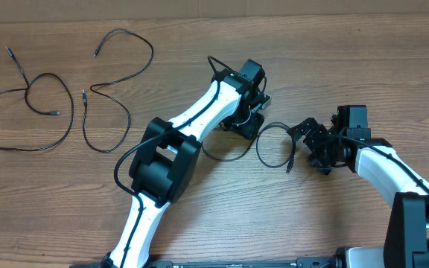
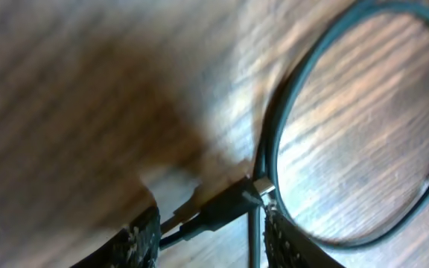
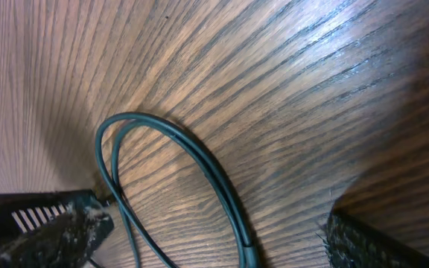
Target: Untangle cables
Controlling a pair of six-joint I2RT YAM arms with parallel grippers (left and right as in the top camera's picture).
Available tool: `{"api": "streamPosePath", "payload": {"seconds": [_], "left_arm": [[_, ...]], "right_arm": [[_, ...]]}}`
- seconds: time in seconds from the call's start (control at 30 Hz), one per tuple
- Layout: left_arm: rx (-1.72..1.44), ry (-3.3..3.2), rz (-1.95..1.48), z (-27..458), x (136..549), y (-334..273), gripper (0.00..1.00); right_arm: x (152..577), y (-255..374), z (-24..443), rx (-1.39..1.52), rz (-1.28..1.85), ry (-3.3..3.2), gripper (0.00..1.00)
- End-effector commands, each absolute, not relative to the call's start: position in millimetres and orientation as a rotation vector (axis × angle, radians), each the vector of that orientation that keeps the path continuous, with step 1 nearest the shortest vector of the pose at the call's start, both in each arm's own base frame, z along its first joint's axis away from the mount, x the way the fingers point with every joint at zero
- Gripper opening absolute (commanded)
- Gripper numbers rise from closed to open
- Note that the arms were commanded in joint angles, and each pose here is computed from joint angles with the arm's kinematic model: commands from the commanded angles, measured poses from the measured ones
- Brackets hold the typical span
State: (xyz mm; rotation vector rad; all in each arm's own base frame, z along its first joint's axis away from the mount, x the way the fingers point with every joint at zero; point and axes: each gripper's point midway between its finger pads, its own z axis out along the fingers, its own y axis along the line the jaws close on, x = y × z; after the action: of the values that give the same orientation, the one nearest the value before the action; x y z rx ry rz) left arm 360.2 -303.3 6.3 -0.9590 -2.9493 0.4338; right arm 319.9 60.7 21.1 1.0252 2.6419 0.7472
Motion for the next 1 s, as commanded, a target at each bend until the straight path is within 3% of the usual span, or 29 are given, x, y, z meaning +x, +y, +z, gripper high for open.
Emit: {"api": "streamPosePath", "payload": {"seconds": [0.0, 0.13, 0.47, 0.53, 0.67, 0.97], "left_arm": [[-0.970, -2.886, 0.355, -15, 354, -297, 0.48], [-0.989, -2.889, 0.430, 5, 358, -312, 0.52], [-1.084, -2.936, 0.442, 6, 361, -337, 0.89], [-1.067, -2.977, 0.406, 5, 366, -339, 0.87], [-1.004, -3.051, 0.298, -1, 372, -337, 0.74], [-0.921, -3.093, 0.138, -27, 370, -319, 0.63]], "right_arm": [[313, 55, 12, 1.053, 0.686, 2.661, 1.00], [313, 55, 12, 1.053, 0.686, 2.661, 1.00], [313, 55, 12, 1.053, 0.686, 2.661, 1.00], [313, 55, 12, 1.053, 0.686, 2.661, 1.00], [313, 55, 12, 1.053, 0.686, 2.661, 1.00], [313, 55, 12, 1.053, 0.686, 2.661, 1.00]]}}
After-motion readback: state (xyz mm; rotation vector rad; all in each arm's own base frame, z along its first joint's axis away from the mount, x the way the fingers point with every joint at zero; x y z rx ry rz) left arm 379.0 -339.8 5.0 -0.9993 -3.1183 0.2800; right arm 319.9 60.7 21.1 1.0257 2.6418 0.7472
